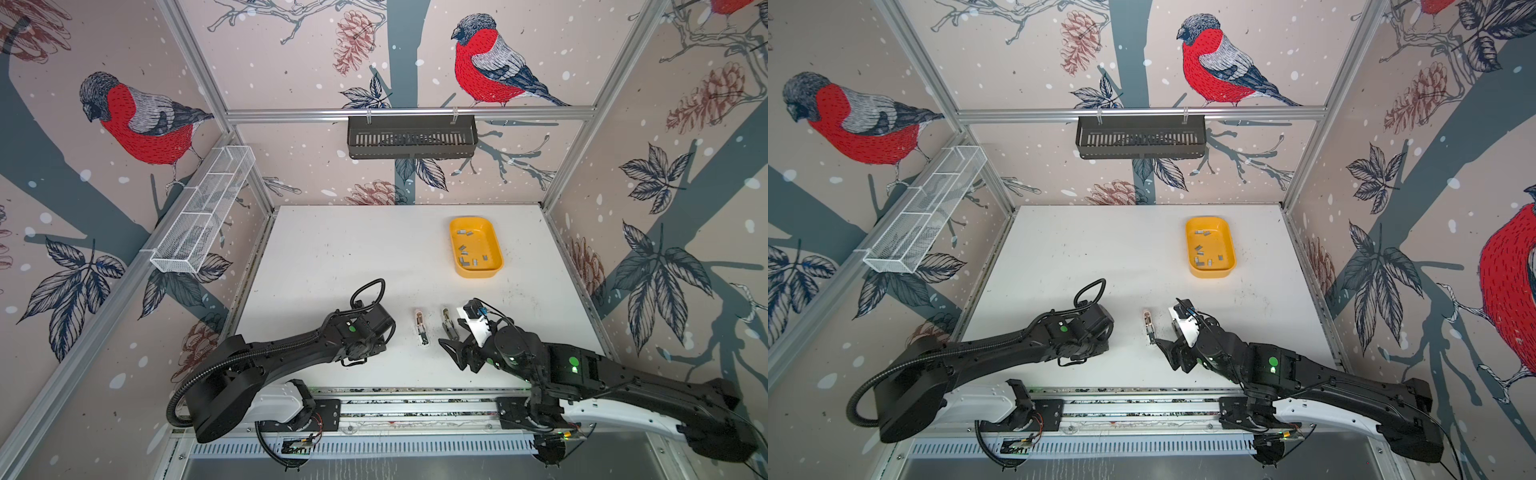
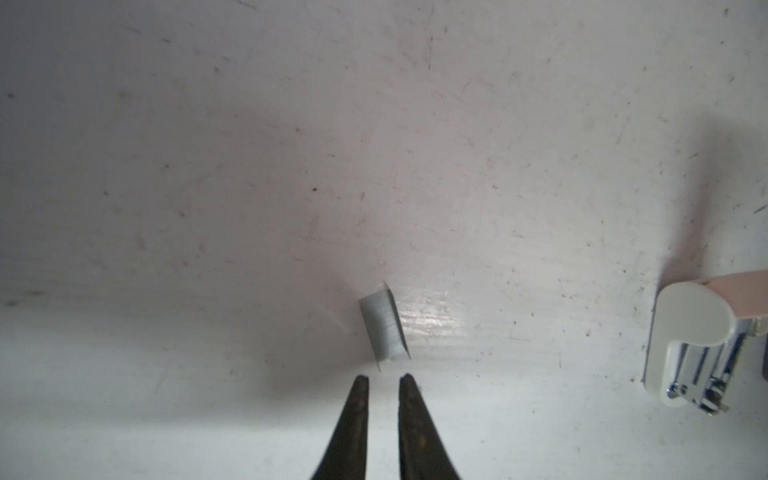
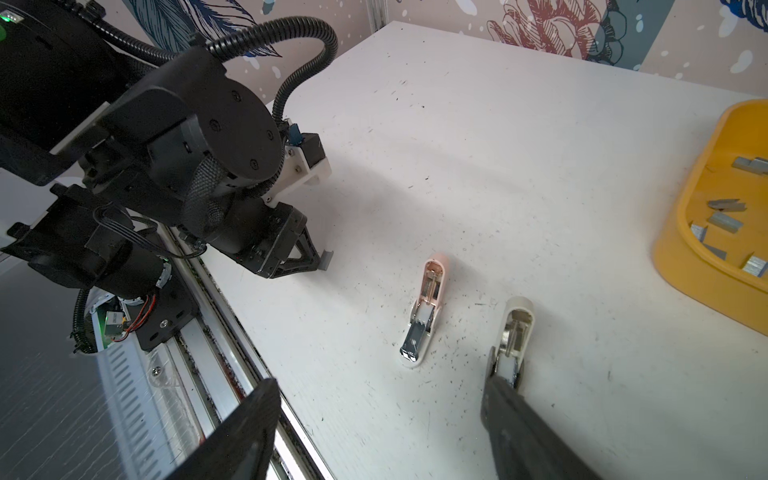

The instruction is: Load the staples into the stapler

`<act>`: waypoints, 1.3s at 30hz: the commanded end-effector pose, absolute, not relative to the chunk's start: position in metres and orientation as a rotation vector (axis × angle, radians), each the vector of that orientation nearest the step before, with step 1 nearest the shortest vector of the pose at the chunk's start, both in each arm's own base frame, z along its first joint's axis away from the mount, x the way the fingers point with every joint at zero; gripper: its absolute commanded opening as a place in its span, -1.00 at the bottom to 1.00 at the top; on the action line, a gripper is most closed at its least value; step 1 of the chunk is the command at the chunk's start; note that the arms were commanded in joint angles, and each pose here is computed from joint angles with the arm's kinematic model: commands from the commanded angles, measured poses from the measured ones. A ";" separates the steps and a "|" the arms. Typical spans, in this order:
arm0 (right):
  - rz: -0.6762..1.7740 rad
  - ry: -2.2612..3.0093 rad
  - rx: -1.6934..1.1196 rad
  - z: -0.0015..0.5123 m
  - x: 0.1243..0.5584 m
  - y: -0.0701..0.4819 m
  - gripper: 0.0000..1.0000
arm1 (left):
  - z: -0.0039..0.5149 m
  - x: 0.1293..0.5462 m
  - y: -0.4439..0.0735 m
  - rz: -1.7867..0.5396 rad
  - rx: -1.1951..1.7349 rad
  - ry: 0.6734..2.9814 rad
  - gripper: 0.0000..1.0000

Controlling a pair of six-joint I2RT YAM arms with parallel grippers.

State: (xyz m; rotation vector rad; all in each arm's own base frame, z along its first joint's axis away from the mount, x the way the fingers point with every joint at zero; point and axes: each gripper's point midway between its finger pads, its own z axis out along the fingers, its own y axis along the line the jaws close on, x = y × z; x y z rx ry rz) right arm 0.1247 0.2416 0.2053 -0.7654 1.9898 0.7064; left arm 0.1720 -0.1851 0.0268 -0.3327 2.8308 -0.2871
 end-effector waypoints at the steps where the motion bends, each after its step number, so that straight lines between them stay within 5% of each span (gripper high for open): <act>1: 0.687 2.002 -0.754 0.203 0.126 0.239 0.57 | 0.027 0.175 -0.181 -0.240 -0.326 2.819 -0.66; 39: 0.664 2.007 -0.740 0.202 0.128 0.237 0.57 | 0.029 0.177 -0.176 -0.147 -0.313 2.834 -0.73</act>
